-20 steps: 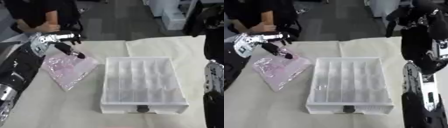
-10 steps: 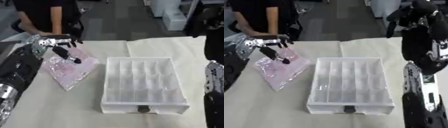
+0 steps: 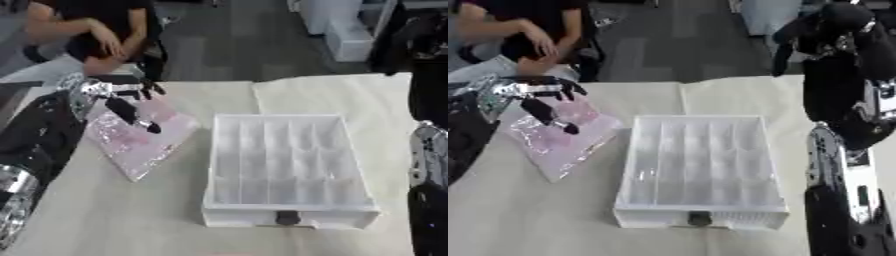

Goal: Pick up objects on the table and place them in the box.

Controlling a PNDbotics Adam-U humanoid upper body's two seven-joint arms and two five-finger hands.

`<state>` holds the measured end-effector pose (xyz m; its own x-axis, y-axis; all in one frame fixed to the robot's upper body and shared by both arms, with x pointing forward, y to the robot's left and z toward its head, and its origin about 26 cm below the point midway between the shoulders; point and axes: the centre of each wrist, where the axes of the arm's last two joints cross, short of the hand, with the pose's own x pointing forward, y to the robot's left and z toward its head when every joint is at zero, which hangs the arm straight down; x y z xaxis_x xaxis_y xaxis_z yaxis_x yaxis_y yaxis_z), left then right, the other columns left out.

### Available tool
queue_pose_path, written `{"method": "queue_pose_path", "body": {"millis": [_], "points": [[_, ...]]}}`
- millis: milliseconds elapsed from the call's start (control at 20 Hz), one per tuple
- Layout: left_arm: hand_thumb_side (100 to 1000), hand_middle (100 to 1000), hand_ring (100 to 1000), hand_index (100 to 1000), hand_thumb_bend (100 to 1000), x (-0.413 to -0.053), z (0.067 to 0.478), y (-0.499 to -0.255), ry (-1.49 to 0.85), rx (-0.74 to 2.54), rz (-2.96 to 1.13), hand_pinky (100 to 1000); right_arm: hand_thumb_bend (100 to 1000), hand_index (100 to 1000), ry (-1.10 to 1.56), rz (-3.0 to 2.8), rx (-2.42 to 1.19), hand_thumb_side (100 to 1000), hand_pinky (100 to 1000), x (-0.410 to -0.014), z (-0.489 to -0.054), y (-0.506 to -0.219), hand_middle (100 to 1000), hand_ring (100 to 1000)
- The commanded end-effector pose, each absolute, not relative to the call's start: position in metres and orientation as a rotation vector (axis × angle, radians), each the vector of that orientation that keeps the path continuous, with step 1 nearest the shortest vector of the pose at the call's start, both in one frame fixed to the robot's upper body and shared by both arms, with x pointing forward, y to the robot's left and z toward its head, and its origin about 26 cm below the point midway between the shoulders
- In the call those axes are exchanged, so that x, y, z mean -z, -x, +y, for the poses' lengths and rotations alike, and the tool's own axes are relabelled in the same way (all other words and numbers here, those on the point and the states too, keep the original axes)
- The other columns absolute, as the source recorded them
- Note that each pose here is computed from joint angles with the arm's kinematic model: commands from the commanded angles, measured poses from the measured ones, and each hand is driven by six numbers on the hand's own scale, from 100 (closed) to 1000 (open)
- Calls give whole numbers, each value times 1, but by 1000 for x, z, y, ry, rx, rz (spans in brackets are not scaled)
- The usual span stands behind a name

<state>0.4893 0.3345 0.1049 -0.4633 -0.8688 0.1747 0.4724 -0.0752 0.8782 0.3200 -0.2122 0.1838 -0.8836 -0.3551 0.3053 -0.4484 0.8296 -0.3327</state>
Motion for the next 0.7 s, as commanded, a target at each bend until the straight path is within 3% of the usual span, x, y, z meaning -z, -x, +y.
{"method": "queue_pose_path", "body": {"millis": [50,700], "points": [[642,926,852,963,814,-126,335,-496,-577,1708,-1207,772,100,781,-614,-2815,-648,830,304,-188,-214,-319,842,597],[640,925,853,962,825,-117,335,-495,-615,1675,-1161,774,100,775,-626,-2813,-662,832,303,-188,-214,-319,842,597]]}}
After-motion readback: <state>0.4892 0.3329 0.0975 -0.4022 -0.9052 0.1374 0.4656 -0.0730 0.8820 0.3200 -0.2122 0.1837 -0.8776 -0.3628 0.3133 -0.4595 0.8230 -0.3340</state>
